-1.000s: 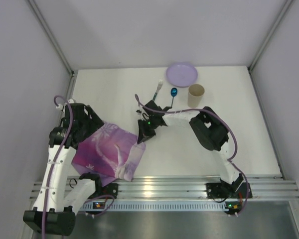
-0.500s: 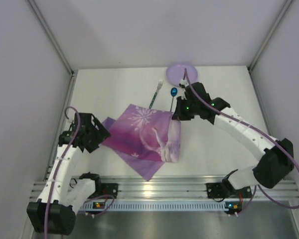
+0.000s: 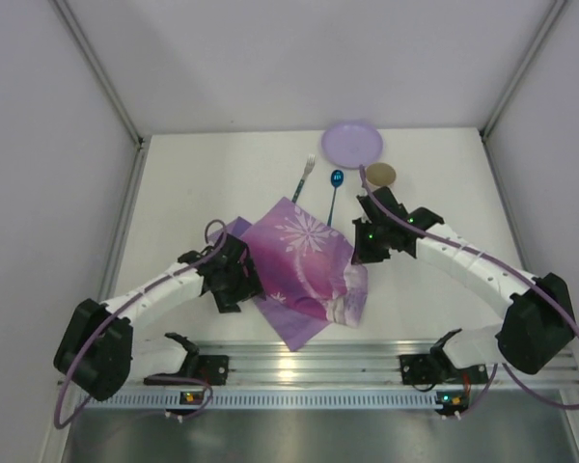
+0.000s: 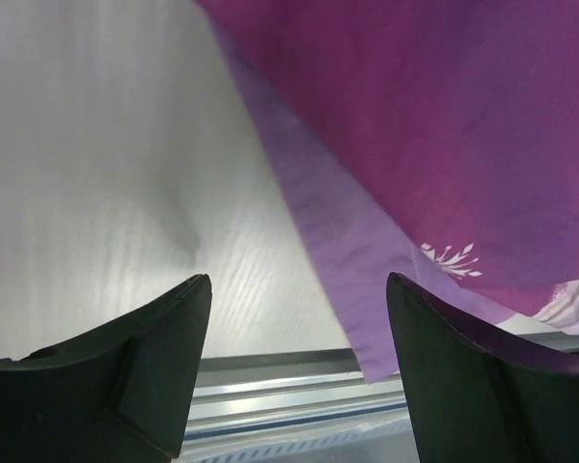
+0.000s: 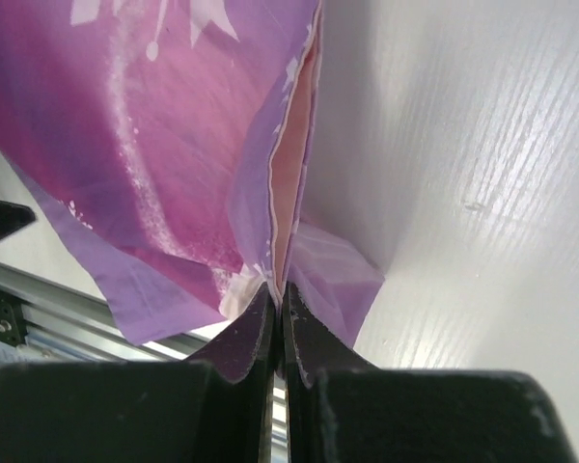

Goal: Set the dinner table for one person

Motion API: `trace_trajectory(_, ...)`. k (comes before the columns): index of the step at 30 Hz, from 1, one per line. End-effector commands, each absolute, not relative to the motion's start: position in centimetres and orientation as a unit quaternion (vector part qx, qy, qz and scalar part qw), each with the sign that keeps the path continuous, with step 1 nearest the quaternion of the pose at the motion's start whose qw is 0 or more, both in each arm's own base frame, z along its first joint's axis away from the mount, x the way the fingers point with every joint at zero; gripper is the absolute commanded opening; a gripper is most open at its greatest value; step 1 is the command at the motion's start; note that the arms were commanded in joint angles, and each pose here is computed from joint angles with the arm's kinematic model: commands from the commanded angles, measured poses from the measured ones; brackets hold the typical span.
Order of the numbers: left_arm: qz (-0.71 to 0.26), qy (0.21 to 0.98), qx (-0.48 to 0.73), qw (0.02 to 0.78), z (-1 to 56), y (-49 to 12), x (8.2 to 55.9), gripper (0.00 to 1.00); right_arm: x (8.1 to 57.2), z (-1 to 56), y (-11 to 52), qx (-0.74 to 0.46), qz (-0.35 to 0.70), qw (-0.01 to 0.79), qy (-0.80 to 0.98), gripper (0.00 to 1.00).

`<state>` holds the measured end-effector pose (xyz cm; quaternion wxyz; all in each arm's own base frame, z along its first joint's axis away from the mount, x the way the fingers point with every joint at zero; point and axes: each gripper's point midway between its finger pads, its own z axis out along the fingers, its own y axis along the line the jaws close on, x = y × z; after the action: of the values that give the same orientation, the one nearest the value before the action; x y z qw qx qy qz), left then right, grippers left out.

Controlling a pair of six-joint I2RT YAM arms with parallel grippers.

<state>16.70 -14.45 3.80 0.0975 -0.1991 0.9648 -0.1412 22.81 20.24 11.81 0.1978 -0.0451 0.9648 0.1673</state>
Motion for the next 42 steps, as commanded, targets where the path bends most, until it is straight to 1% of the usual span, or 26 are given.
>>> trace_trajectory(1,-0.189,0.956,-0.192,0.116,3.6,-18.3,18.3,0.78,24.4,14.0,20.9,-0.053,0.167,0.226,0.958,0.00)
trace_trajectory(3,-0.180,0.964,-0.165,0.102,2.3,-19.9,17.7,0.76,24.7,14.3,20.9,-0.055,0.167,0.228,0.958,0.00)
trace_trajectory(5,-0.164,0.971,-0.148,0.088,1.2,-20.7,17.4,0.71,24.8,14.3,20.8,-0.055,0.166,0.229,0.958,0.00)
trace_trajectory(6,-0.153,0.975,-0.140,0.082,0.6,-21.0,17.2,0.63,24.8,14.3,20.7,-0.053,0.166,0.229,0.958,0.00)
trace_trajectory(7,-0.130,0.981,-0.127,0.063,-1.0,-21.3,16.3,0.58,24.8,14.3,20.7,-0.053,0.166,0.227,0.958,0.00)
trace_trajectory(8,-0.126,0.983,-0.123,0.060,-1.3,-21.9,16.4,0.53,24.7,14.3,20.6,-0.053,0.166,0.227,0.958,0.00)
trace_trajectory(9,-0.115,0.985,-0.117,0.048,-2.2,-22.1,16.2,0.42,24.6,14.2,20.3,-0.050,0.162,0.224,0.960,0.00)
trace_trajectory(12,-0.112,0.988,-0.094,0.047,-2.2,-23.3,16.4,0.16,24.3,14.1,19.5,-0.048,0.155,0.225,0.961,0.00)
trace_trajectory(13,-0.109,0.989,-0.092,0.049,-2.2,-23.3,16.5,0.02,24.2,14.1,19.2,-0.047,0.152,0.224,0.962,0.00)
trace_trajectory(14,-0.100,0.990,-0.090,0.051,-1.8,-23.1,16.6,0.00,24.0,14.1,18.5,-0.041,0.147,0.227,0.962,0.00)
trace_trajectory(18,-0.081,0.992,-0.070,0.063,-0.2,-22.0,16.8,0.00,23.5,13.7,16.0,-0.017,0.129,0.228,0.965,0.00)
trace_trajectory(19,-0.061,0.994,-0.055,0.078,-0.1,-21.1,17.1,0.00,23.4,13.2,15.1,-0.009,0.114,0.227,0.967,0.00)
trace_trajectory(20,-0.039,0.996,-0.047,0.071,0.3,-20.2,16.7,0.00,23.3,13.2,14.1,0.001,0.108,0.227,0.968,0.00)
trace_trajectory(22,-0.012,0.996,-0.032,0.084,1.0,-18.7,17.1,0.00,22.9,12.6,12.7,0.015,0.090,0.221,0.971,0.00)
trace_trajectory(26,0.034,0.996,-0.034,0.076,1.8,-14.6,17.2,0.00,21.3,11.7,9.3,0.058,0.047,0.193,0.978,0.00)
trace_trajectory(28,0.040,0.994,-0.062,0.084,2.6,-12.5,18.0,0.00,20.3,11.0,8.4,0.071,0.034,0.177,0.981,0.00)
trace_trajectory(29,0.012,0.994,-0.070,0.081,2.8,-12.9,18.2,0.00,19.6,10.9,7.9,0.084,0.029,0.168,0.982,0.00)
trace_trajectory(30,0.004,0.991,-0.090,0.101,3.5,-12.3,19.3,0.00,19.1,10.7,7.7,0.090,0.027,0.162,0.982,0.00)
trace_trajectory(33,0.009,0.984,-0.148,0.101,5.1,-10.7,20.9,0.00,17.0,10.1,6.9,0.115,0.011,0.136,0.984,0.00)
trace_trajectory(34,0.010,0.983,-0.148,0.109,6.3,-10.7,21.9,0.00,16.4,9.7,6.4,0.127,0.000,0.129,0.983,0.00)
trace_trajectory(37,0.055,0.979,-0.150,0.127,7.9,-8.9,24.2,0.00,14.4,9.4,5.1,0.153,-0.027,0.113,0.981,0.00)
trace_trajectory(40,0.105,0.975,-0.169,0.099,7.7,-5.9,24.5,0.00,12.4,9.6,3.8,0.182,-0.049,0.109,0.976,0.00)
trace_trajectory(41,0.121,0.972,-0.187,0.078,7.4,-4.5,24.0,0.00,11.9,9.7,3.3,0.191,-0.061,0.108,0.974,0.00)
trace_trajectory(42,0.128,0.969,-0.200,0.073,7.4,-3.8,23.9,0.00,11.5,9.8,2.8,0.201,-0.072,0.107,0.971,0.00)
